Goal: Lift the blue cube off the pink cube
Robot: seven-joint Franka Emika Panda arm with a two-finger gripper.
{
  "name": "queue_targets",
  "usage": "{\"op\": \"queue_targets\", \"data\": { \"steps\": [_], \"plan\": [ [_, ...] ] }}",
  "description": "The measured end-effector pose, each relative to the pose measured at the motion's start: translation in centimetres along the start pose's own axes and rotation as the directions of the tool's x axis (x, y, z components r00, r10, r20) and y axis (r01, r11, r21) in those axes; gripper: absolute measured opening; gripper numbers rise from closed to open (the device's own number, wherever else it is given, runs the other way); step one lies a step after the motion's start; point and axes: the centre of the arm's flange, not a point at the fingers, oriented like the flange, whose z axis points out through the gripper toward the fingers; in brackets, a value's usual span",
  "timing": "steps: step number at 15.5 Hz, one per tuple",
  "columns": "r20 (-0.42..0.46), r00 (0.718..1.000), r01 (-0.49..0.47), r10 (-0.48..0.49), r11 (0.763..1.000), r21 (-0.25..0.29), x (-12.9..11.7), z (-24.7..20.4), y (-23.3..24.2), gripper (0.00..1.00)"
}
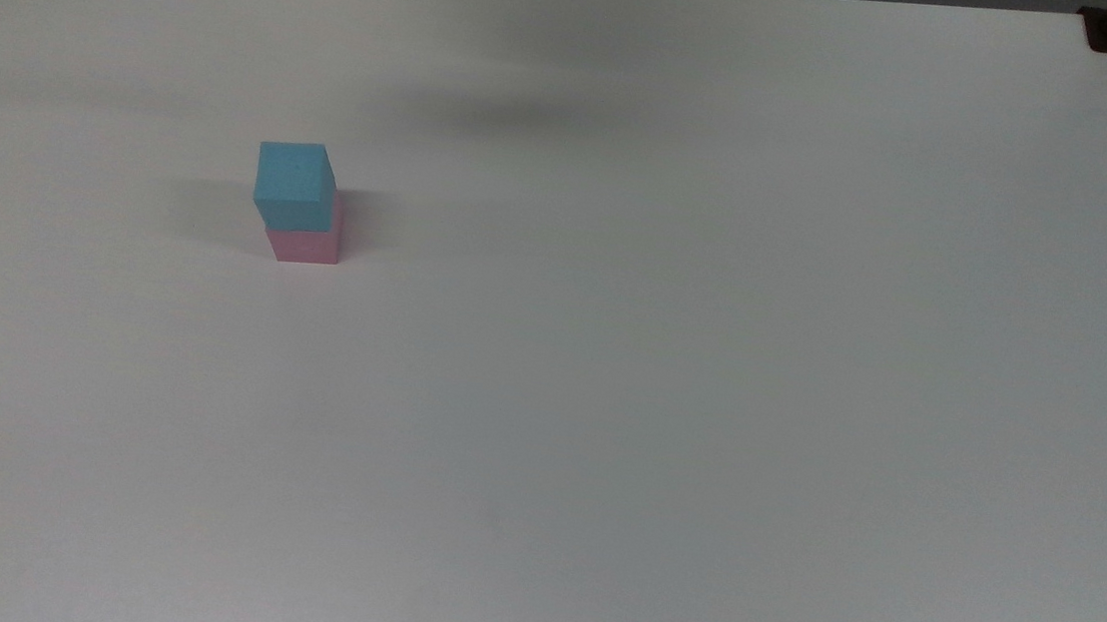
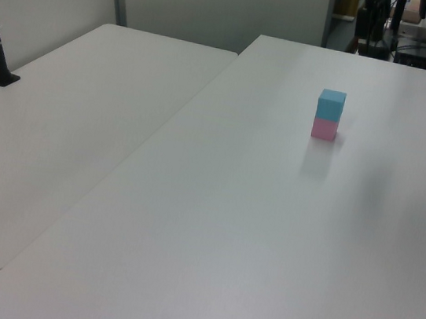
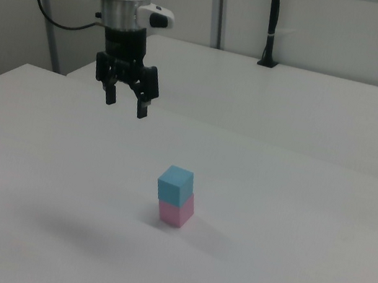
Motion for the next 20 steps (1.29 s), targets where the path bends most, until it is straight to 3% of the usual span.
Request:
{"op": "queue_targets", "data": {
  "steps": [2, 9, 15, 20],
  "plan": [
    [0.005, 1.0, 0.016, -0.016, 1.0, -0.002, 0.5, 0.7, 0.6, 1.0],
    [0.031, 0.993, 0.113, -0.112, 0.993, -0.038, 5.9, 8.9, 6.6, 1.0],
    [0.053, 0.989, 0.146, -0.142, 0.986, -0.086, 9.5, 15.3, 6.0, 1.0],
    [0.075, 0.983, 0.172, -0.165, 0.981, -0.085, 10.2, 17.0, 4.5, 1.0]
  ]
}}
